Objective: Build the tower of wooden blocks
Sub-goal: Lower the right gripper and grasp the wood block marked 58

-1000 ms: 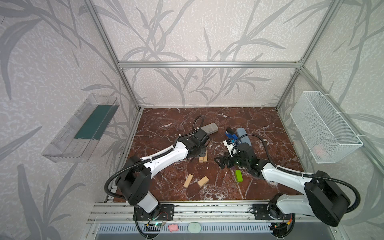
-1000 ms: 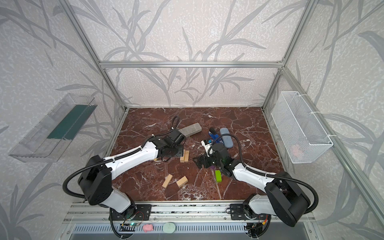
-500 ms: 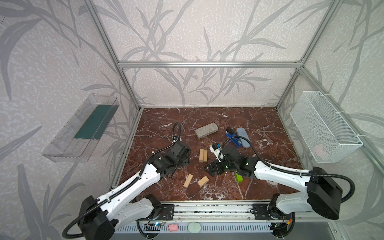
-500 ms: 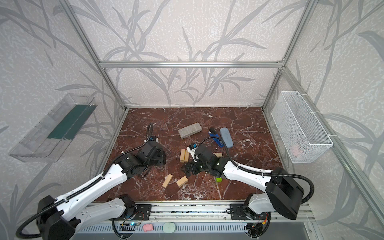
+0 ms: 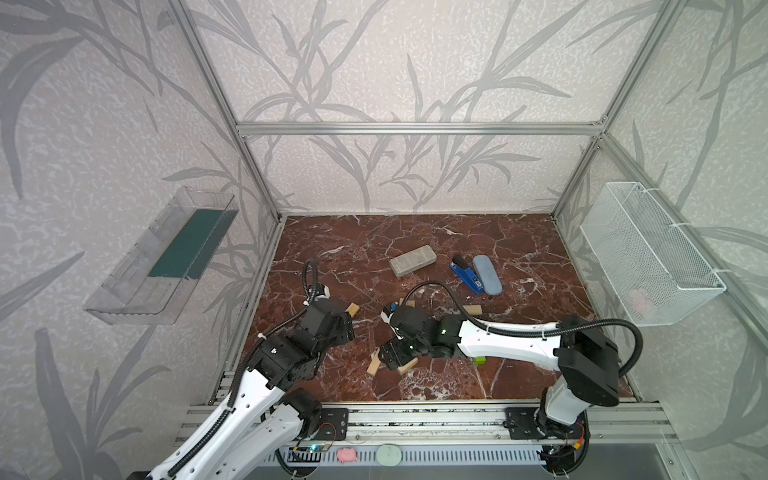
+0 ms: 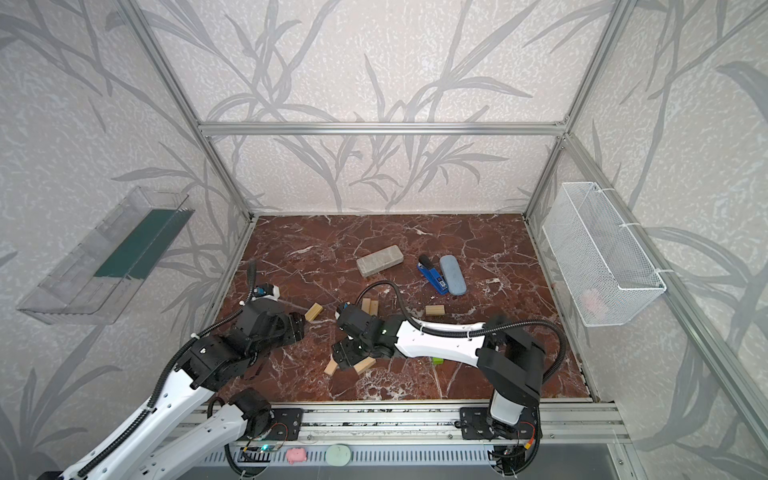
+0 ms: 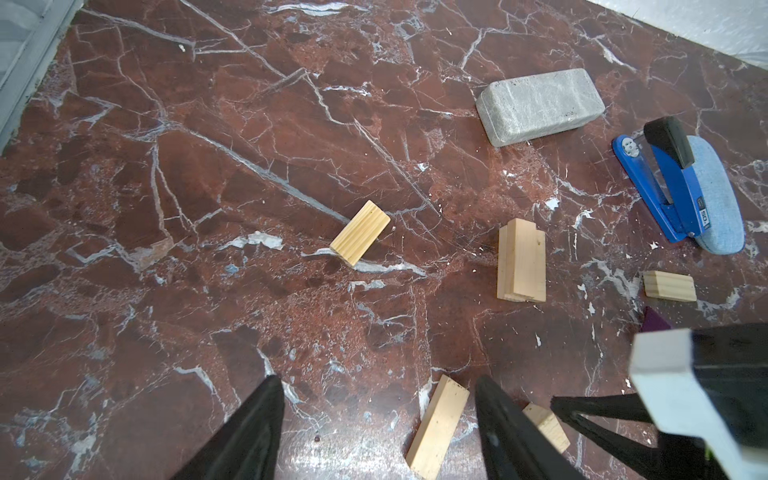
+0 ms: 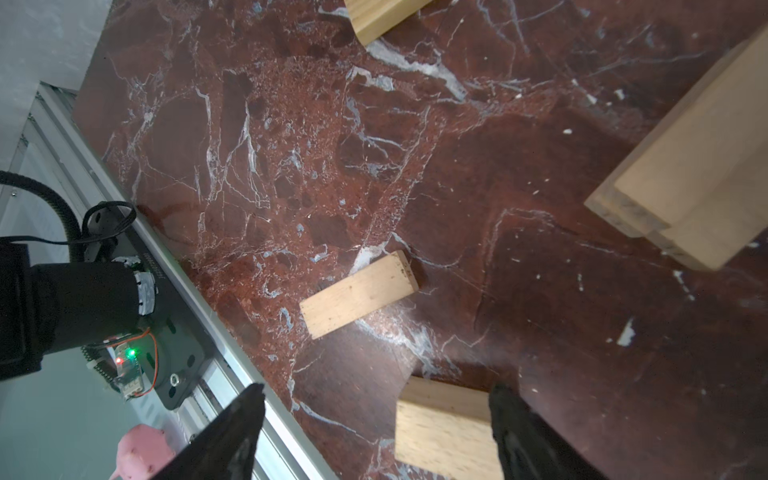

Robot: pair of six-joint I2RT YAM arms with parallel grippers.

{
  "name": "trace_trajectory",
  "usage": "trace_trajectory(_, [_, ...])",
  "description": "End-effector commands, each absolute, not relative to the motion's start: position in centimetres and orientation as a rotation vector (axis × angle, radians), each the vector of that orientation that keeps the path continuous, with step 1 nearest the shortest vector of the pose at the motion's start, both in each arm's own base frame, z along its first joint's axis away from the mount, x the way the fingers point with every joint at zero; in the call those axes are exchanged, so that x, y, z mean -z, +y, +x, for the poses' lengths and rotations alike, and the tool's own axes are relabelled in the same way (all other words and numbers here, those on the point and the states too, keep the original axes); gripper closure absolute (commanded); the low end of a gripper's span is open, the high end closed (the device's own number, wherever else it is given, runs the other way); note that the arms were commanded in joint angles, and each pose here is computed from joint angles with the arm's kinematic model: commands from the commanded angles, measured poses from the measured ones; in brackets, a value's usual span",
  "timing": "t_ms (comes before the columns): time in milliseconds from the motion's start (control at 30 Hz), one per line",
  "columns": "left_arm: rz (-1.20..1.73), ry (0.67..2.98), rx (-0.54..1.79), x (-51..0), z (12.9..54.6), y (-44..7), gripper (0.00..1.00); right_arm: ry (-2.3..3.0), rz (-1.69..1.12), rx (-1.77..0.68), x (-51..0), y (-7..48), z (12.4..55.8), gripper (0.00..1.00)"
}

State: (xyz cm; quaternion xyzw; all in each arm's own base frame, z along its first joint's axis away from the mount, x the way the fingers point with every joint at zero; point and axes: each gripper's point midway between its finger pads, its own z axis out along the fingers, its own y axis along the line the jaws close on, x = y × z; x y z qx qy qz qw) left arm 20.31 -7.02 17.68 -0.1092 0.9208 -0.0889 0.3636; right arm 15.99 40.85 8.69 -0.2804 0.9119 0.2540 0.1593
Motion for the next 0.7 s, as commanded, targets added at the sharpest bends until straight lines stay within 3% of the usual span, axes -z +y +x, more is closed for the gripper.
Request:
trace_trajectory(0, [-0.358, 2.359, 0.199, -17.9, 19.3, -5.5, 0.28, 2.681, -0.804, -0.617, -7.1, 40.8, 15.5, 0.18])
trace_trajectory(667, [-0.445, 2.302, 0.173, -19.7, 18.6, -3.8, 0.22, 2.744, -0.837, -0.549, -2.5, 44.6, 16.0, 0.32])
